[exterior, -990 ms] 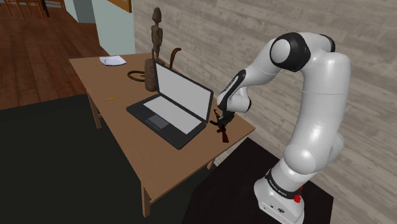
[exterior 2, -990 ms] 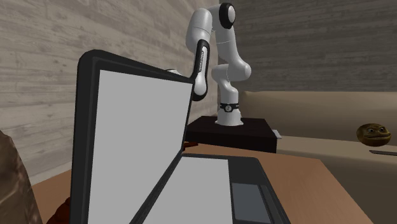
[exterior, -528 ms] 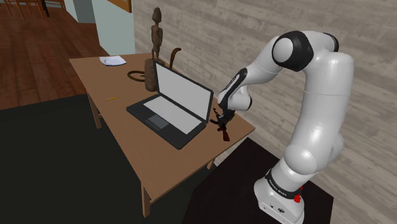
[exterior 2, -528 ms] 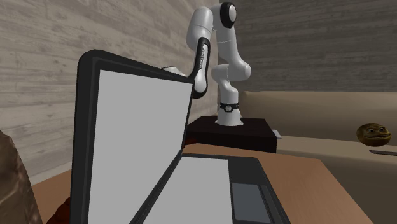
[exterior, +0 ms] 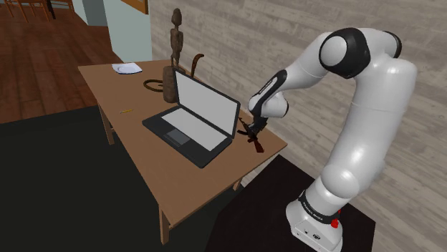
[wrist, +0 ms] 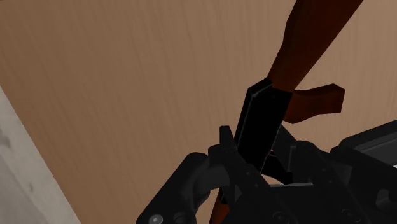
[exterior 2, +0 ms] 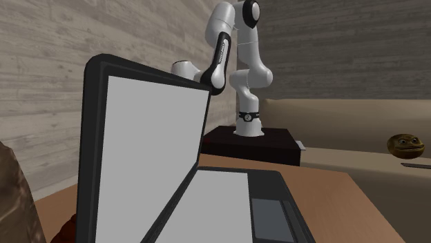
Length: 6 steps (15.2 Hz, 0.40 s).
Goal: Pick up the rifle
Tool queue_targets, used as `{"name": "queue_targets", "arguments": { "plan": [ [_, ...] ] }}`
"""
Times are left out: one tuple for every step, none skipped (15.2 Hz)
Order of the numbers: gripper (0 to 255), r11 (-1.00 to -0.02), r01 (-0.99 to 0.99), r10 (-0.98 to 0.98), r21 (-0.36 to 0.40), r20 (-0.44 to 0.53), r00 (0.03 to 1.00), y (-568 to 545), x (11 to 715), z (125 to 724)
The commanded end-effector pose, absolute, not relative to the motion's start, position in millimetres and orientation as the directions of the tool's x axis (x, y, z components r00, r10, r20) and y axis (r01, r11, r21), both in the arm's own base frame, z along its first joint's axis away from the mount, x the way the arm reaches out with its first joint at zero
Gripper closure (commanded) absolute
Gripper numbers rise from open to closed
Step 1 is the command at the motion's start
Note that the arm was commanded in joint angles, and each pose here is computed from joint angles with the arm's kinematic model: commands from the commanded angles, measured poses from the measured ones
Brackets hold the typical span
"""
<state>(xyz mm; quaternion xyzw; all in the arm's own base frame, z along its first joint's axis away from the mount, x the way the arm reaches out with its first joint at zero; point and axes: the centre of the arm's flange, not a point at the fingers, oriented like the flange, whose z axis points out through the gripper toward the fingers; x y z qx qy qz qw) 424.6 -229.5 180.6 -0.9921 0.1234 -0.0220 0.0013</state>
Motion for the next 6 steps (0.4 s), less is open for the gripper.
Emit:
{"name": "queue_targets", "arguments": {
  "plan": [
    [255, -0.97, -0.245, -0.245, -0.008, 0.043, 0.969, -229.2, 424.3, 189.8],
    [255, -0.97, -0.245, -0.245, -0.008, 0.043, 0.969, -229.2, 424.3, 195.1],
    [255, -0.97, -0.245, -0.245, -0.008, 0.043, 0.969, -229.2, 424.3, 200.4],
    [255, -0.97, -0.245, -0.245, -0.008, 0.043, 0.969, -229.2, 424.3, 205.7],
    [255, -0.97, -0.245, -0.245, -0.008, 0.043, 0.969, -229.2, 424.3, 206.5],
    [255, -0.97, -0.245, -0.245, -0.008, 0.043, 0.969, -229.2, 424.3, 206.5]
  ]
}}
